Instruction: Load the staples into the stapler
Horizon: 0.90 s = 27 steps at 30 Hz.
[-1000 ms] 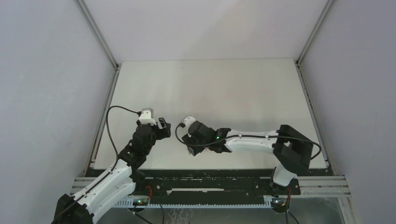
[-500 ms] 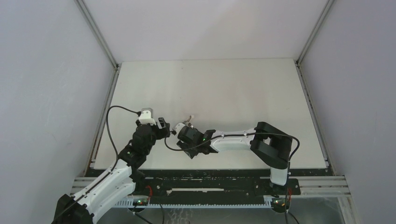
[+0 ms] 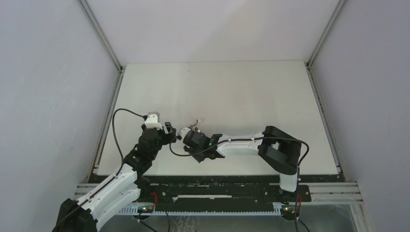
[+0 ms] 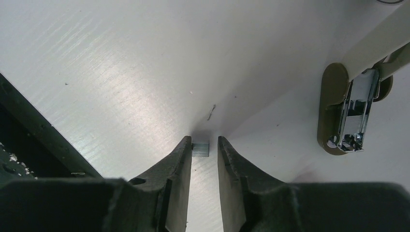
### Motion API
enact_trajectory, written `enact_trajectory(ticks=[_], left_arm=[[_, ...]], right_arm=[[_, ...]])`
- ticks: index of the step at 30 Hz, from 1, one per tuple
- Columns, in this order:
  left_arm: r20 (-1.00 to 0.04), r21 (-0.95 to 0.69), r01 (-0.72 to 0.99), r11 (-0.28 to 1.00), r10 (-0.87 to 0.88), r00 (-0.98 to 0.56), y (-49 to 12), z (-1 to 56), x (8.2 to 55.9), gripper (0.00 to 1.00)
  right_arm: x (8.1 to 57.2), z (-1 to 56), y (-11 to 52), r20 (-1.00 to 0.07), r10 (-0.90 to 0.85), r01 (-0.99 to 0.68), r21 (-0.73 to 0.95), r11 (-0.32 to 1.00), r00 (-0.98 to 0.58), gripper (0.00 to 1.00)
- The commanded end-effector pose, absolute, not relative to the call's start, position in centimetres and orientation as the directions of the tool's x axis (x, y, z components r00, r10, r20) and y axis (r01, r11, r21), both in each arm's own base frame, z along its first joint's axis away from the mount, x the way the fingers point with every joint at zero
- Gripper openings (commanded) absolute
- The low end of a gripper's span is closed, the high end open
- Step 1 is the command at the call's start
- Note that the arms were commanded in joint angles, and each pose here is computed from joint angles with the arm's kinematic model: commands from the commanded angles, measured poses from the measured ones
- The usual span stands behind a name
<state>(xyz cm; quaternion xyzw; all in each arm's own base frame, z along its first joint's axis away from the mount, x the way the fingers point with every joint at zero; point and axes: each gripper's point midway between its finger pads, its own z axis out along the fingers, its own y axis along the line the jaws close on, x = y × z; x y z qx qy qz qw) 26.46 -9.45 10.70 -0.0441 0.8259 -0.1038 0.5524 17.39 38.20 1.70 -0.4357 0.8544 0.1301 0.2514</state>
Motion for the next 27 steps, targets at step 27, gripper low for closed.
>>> enact_trajectory(ticks=[27], left_arm=[[-0.897, -0.273, 0.162, 0.948, -0.19, -0.4, -12.7, 12.1, 28.0, 0.84]], right_arm=[[18.8, 6.5, 39.5, -0.655, -0.575, -0.788, 0.051, 0.614, -0.491, 0.13]])
